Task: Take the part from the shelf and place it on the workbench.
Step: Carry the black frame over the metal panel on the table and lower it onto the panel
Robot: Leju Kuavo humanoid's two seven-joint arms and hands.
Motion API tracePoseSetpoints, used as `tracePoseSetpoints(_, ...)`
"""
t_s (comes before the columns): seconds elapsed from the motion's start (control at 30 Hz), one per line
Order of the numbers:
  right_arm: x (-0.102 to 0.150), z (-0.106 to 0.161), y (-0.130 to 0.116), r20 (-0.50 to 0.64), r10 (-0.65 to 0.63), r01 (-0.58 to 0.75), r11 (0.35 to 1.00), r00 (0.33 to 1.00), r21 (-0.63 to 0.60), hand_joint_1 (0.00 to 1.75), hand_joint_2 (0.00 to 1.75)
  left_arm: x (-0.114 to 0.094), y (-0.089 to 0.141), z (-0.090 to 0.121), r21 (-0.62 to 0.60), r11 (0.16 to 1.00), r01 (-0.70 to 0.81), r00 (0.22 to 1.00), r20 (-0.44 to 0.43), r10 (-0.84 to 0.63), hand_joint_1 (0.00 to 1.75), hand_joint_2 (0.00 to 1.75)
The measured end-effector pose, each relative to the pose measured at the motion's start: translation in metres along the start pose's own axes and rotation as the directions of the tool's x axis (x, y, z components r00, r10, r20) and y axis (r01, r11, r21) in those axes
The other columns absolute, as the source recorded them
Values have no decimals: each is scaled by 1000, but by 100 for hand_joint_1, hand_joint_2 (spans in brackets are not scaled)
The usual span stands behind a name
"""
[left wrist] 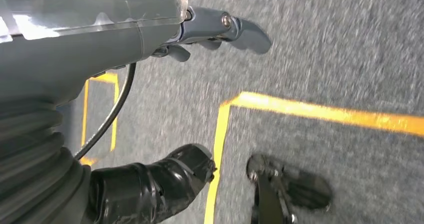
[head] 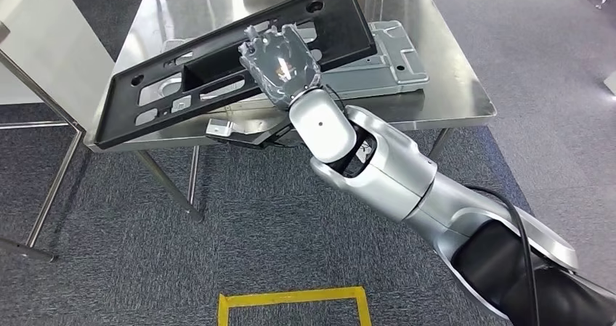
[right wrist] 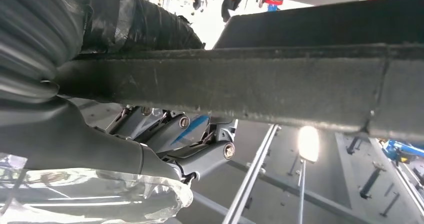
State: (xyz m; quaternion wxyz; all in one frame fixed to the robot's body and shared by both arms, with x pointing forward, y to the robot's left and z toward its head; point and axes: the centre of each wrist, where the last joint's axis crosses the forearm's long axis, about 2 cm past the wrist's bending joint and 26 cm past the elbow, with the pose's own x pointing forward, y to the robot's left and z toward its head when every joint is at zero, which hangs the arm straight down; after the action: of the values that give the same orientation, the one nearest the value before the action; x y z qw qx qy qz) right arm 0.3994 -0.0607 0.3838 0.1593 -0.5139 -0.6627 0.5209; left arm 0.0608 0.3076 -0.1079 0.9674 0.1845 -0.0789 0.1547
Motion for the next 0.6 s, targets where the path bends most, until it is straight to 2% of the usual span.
tracePoseSetpoints(0.6, -6, 9, 5, -25, -19, 19, 1000, 1000, 1, 175, 175, -1, -1, 0, 0, 1000, 19, 1000, 16, -19, 0, 175)
